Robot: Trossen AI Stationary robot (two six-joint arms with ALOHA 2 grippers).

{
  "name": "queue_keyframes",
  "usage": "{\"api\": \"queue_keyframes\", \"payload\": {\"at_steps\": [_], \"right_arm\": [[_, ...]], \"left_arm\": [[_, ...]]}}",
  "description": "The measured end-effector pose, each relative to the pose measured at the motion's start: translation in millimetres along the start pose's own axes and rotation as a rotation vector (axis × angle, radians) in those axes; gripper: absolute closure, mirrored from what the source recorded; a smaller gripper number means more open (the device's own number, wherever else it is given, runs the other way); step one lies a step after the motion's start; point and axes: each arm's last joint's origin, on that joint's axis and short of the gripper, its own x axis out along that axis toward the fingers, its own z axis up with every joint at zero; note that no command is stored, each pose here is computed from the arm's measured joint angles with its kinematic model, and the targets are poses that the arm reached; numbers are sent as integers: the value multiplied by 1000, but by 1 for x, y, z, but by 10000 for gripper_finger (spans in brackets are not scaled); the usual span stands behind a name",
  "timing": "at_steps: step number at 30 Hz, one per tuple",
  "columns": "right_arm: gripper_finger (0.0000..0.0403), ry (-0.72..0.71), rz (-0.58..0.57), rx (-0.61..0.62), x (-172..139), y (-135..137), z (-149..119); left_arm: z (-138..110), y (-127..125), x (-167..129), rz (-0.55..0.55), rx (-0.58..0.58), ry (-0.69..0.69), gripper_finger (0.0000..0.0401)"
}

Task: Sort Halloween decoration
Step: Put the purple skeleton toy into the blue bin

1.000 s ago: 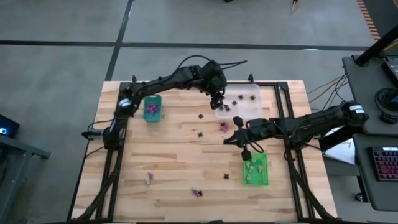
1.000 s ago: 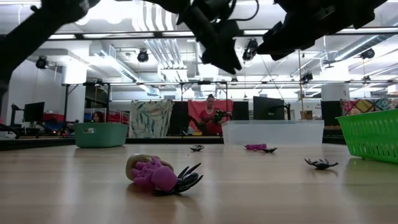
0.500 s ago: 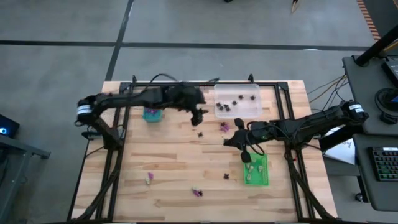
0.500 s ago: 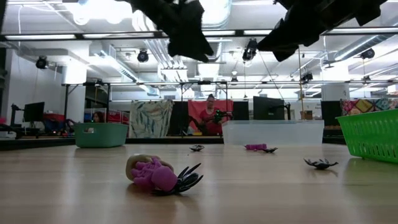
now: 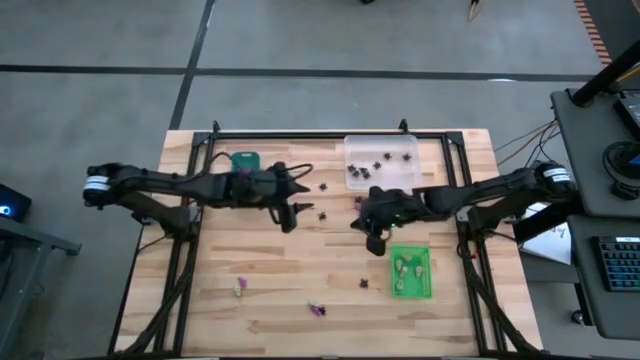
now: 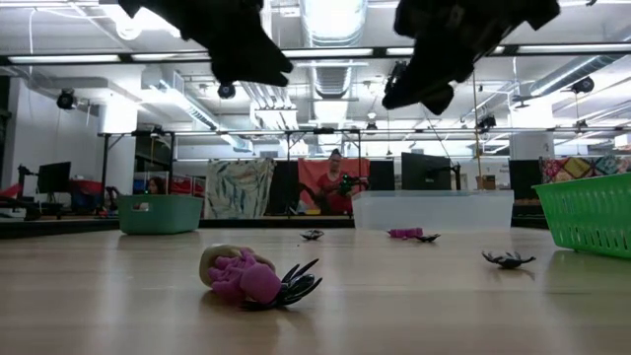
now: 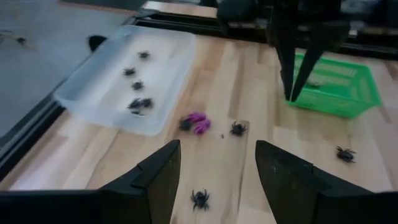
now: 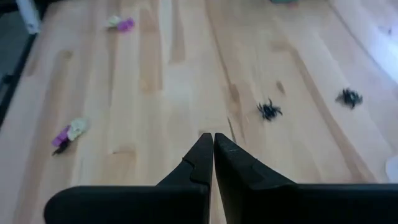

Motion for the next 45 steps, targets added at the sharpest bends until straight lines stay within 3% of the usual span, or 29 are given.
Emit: {"api": "queue_keyframes", "payload": {"at_steps": [11,22,31,36,45], "right_arm": [[394,326,-140,159,31,-11,17],[394,648,-287,238,63,-36,14],[394,715,-316,213,91,-55,7],[391,702,-447,151,97,-60,5],[333,697,-467,183,98,-68,5]], "left_arm": [[-28,8,-48,89,-101,-91,210],[-43,18,-71,141,-163,-219,210],[-40,18,-71,140,-162,-227,210],[-41,18,-71,141,-161,-225,210],[-40,17,-70,144,-142,-233,210]]}}
